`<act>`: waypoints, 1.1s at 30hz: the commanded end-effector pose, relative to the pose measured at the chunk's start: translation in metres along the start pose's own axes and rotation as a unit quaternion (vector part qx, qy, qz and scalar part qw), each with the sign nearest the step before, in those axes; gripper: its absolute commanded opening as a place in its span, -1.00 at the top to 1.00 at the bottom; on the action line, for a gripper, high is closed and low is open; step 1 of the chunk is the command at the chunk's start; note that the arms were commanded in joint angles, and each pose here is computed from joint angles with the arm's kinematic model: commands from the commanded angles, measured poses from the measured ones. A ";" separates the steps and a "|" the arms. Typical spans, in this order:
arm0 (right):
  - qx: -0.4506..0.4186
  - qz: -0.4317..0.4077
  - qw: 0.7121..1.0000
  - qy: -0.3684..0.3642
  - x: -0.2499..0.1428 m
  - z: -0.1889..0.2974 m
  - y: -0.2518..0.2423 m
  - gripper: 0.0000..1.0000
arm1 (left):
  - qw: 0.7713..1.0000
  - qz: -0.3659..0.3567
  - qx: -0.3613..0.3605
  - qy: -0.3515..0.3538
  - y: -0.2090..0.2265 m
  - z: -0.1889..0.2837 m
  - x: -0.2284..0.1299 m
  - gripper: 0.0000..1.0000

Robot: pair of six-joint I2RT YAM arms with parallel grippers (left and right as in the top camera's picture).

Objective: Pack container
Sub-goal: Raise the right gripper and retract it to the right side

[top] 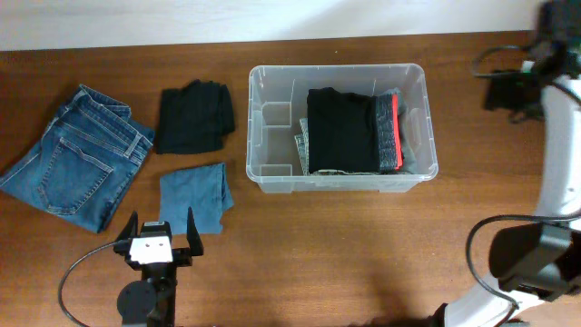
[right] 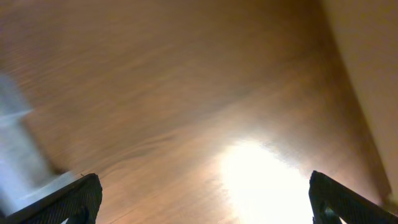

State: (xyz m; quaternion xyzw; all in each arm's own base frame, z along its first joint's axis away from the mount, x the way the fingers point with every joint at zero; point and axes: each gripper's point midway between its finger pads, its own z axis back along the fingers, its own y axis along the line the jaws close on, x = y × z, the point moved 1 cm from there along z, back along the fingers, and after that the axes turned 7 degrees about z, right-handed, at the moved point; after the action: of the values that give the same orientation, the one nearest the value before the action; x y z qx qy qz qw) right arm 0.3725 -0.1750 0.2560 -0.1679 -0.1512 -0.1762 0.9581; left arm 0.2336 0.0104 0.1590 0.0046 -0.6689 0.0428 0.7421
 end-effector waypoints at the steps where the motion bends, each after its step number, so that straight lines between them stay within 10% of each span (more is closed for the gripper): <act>1: -0.028 -0.040 0.999 0.010 -0.005 -0.006 -0.037 -0.97 | 1.000 -0.009 0.007 -0.002 0.002 0.000 -0.001 -0.99; 28: -0.058 -0.117 0.991 0.034 -0.025 -0.019 -0.104 -0.97 | 0.998 -0.007 0.051 -0.029 0.016 0.001 0.011 -0.99; 33: -0.058 -0.117 0.991 0.034 -0.025 -0.019 -0.104 -0.97 | 0.989 -0.011 -0.082 -0.120 -0.027 0.009 0.055 -0.99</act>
State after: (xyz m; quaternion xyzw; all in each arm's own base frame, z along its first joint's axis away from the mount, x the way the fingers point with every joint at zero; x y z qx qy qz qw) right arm 0.3150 -0.2647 0.2564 -0.1910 -0.1264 -0.2971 0.9270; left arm 0.2348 0.0130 0.1953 0.0068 -0.7261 0.0484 0.6858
